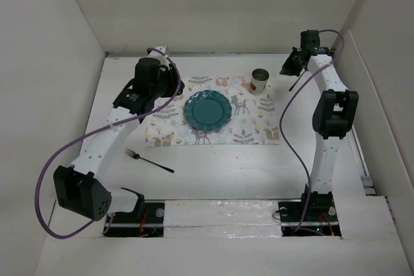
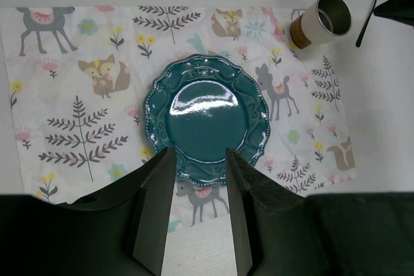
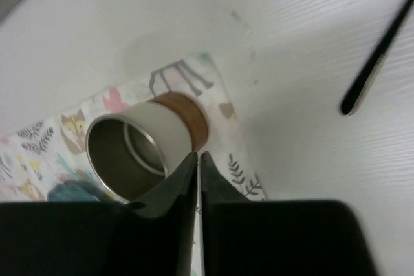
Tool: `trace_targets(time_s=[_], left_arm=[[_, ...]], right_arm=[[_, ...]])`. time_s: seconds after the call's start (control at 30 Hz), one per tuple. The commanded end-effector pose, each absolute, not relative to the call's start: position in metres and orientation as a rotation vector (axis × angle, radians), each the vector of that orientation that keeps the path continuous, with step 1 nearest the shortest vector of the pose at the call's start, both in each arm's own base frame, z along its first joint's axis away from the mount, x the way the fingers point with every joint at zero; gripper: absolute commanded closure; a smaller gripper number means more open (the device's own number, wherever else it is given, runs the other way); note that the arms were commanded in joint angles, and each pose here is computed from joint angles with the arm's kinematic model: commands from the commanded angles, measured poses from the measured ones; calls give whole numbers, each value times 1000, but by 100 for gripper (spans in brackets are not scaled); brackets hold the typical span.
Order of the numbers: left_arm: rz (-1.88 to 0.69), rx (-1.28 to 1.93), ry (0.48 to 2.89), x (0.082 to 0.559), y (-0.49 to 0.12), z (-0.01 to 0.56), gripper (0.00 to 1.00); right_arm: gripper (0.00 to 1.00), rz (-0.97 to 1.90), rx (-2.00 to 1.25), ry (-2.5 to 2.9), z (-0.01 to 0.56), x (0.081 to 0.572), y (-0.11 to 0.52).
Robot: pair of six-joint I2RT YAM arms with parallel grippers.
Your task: Set the dinner table for one person
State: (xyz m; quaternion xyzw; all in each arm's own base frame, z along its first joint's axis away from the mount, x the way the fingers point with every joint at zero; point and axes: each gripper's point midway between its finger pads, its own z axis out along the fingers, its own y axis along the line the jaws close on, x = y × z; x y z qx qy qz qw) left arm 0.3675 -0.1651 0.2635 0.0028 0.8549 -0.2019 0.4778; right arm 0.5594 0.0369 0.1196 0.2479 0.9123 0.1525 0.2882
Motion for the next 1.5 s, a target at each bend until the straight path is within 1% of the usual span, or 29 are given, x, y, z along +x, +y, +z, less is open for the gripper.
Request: trace_targets(time_s=[0.0, 0.1, 0.17, 0.2, 0.23, 0.27, 0.33, 0.37, 0.4, 0.5, 0.6, 0.67, 0.7, 0.73, 0.77, 0.8, 0.83, 0.9, 0.93, 1.0, 1.07, 1.1, 1.17, 1.2, 1.23, 1.4, 1.43, 1.47], left_arm=[[-504, -4, 2025, 373, -165, 286, 66], [-492, -9, 2033, 371, -163, 284, 67], [-483, -10, 2034, 371, -162, 286, 67], [-479, -11, 2041, 370, -161, 284, 66], [-474, -8, 2047, 370, -161, 283, 66], [-470, -10, 2042, 371, -160, 286, 66], [-466, -8, 2051, 372, -160, 286, 66], [-482, 0, 2067, 372, -164, 284, 66], [-482, 0, 2067, 372, -164, 284, 66], [-505, 7, 2059, 372, -167, 291, 66], [-509, 4, 2053, 371, -167, 293, 66], [-510, 9, 2053, 371, -167, 293, 66], [-510, 11, 2057, 371, -168, 292, 66], [-508, 12, 2055, 371, -167, 293, 66], [-503, 10, 2049, 372, -167, 295, 66], [-501, 14, 2049, 372, -167, 295, 66], [-499, 20, 2036, 373, -166, 300, 66], [-494, 27, 2027, 374, -166, 304, 66], [-490, 21, 2014, 376, -162, 310, 66], [-481, 27, 2008, 375, -161, 312, 67], [-473, 28, 1996, 375, -159, 317, 66], [-473, 30, 1996, 374, -159, 317, 67], [-473, 34, 2003, 373, -159, 312, 67], [-480, 33, 1998, 372, -159, 313, 67], [-482, 32, 2008, 371, -160, 308, 67], [-516, 34, 2001, 364, -162, 308, 67], [-524, 33, 2004, 362, -163, 306, 67], [-540, 34, 1999, 360, -164, 308, 67]], right_arm=[[100, 264, 767, 2237, 158, 580, -30], [100, 106, 829, 2248, 130, 586, -70], [86, 55, 831, 2244, 128, 591, -84], [77, 18, 833, 2261, 114, 593, -94], [63, 18, 820, 2268, 110, 596, -94], [59, 16, 816, 2272, 106, 598, -100], [53, -5, 797, 2289, 97, 607, -104], [49, 7, 754, 2274, 103, 618, -104], [49, 3, 759, 2297, 89, 618, -104], [47, 3, 759, 2320, 77, 618, -103], [48, -13, 763, 2354, 59, 616, -104], [52, -32, 770, 2385, 46, 611, -105], [56, -45, 771, 2401, 41, 608, -106], [63, -53, 766, 2411, 41, 607, -107], [66, -74, 769, 2404, 43, 606, -110], [82, -79, 758, 2412, 42, 606, -104], [100, -92, 764, 2445, 35, 599, -104], [100, -137, 746, 2456, 35, 597, -102], [95, -151, 731, 2466, 36, 596, -96], [93, -146, 732, 2473, 41, 591, -95], [95, -135, 737, 2484, 45, 586, -92], [100, -141, 737, 2499, 46, 580, -92], [100, -155, 732, 2520, 44, 572, -92], [100, -163, 731, 2556, 32, 562, -90], [100, -163, 726, 2539, 45, 559, -91], [100, -153, 722, 2547, 52, 533, -86], [100, -152, 727, 2580, 44, 522, -83], [100, -119, 726, 2577, 52, 519, -78]])
